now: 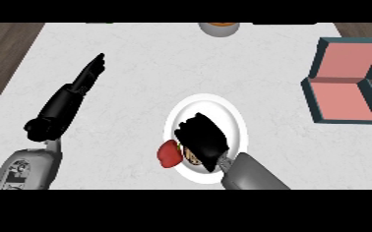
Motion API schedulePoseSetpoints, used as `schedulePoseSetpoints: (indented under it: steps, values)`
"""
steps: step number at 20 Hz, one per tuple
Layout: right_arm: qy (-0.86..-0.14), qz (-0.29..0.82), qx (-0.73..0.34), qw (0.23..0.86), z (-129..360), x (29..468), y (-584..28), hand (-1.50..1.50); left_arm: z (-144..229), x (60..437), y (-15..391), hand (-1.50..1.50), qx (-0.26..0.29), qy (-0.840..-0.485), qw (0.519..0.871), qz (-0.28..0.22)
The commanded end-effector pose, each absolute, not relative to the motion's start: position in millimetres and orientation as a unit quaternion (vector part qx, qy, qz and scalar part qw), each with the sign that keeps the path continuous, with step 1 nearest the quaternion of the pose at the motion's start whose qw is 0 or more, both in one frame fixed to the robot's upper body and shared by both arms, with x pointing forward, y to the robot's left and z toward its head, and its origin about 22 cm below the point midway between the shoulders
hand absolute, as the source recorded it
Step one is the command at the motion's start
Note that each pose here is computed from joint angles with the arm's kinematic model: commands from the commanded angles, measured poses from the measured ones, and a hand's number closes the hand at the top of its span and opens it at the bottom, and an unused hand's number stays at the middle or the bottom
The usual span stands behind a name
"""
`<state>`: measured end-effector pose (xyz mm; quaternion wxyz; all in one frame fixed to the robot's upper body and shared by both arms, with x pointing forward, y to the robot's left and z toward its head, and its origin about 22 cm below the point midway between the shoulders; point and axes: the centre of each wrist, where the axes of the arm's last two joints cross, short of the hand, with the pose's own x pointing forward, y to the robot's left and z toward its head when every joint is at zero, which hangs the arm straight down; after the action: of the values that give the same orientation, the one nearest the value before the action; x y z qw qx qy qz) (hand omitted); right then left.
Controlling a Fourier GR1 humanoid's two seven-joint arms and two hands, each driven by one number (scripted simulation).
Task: Pick the cupcake from the plate and place it in the cardboard box
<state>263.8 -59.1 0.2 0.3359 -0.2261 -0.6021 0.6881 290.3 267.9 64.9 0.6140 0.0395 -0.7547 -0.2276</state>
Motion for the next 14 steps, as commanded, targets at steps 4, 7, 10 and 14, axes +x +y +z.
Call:
schedulePoseSetpoints:
  steps: [4,7,10,14]
  values:
    - [-0.719,0.678,-0.083,0.130,40.0,230.1,-108.3,1.50,62.1,287.5,281.1,0.00,0.066,-0.748,0.626,-0.209]
    - [-0.741,0.658,-0.058,0.122,55.3,218.5,-158.0,1.50,66.0,284.5,286.6,0.00,0.070,-0.752,0.623,-0.204]
    - [-0.781,0.594,-0.107,0.161,98.0,227.1,-203.5,1.50,57.8,275.0,297.2,0.00,0.079,-0.746,0.629,-0.202]
    - [-0.805,0.520,-0.109,0.265,123.9,228.3,-254.9,1.50,58.1,274.5,289.3,0.00,0.074,-0.750,0.623,-0.208]
